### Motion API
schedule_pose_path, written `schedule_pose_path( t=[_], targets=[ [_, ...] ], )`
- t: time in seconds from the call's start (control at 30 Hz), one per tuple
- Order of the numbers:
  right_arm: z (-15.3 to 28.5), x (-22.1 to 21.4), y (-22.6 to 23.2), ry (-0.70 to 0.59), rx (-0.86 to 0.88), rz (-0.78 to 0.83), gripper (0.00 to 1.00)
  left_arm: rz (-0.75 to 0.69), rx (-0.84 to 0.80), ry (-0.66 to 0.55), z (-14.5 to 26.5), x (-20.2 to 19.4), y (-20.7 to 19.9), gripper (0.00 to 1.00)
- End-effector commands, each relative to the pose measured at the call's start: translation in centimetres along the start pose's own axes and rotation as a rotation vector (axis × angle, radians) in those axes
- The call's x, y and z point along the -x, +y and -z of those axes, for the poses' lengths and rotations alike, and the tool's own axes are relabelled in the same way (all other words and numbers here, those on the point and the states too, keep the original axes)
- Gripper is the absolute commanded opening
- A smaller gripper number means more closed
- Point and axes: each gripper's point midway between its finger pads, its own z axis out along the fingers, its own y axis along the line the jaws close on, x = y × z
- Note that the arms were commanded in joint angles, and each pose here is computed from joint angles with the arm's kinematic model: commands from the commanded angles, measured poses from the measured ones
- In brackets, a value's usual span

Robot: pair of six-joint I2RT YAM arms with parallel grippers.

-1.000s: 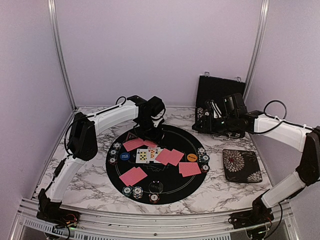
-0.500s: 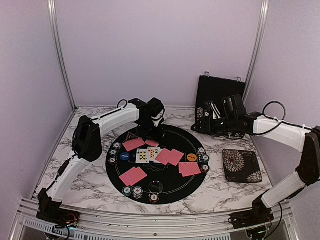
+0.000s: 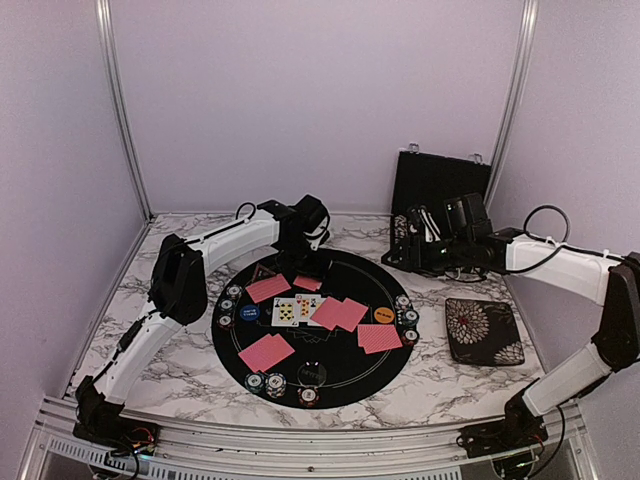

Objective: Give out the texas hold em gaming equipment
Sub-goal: Place the face-down deck piles in the community card area.

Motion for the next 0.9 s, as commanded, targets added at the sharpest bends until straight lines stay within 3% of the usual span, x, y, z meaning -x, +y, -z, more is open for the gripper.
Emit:
schedule_pose_path(
  t=[0.0,0.13,0.27,0.6,0.87],
  targets=[
    [-0.2,0.1,0.6,-0.014,0.025,0.007,0.68,0.014,-0.014,-0.051,-1.1,1.4,0.4,0.53],
    [-0.4,-0.2,0.3,-0.011,0.019,0.000,0.68,0.018,-0.005,-0.039,-2.1,0.9,0.8,0.68],
    [-0.4,-0.3,0.3,-0.011,0.018,-0.007,0.68,0.059,0.039,-0.081,-1.4,2.2,2.4,0.97],
    [-0.6,-0.3,0.8,-0.013,-0.037,0.010,0.68,0.054,-0.010,-0.332,7.6,8.9,1.2,0.99],
    [-0.2,0.7,1.1,-0.056,-0.095,0.043,0.71,0.042,0.036,-0.408,14.9,8.9,1.9,0.99]
  ],
)
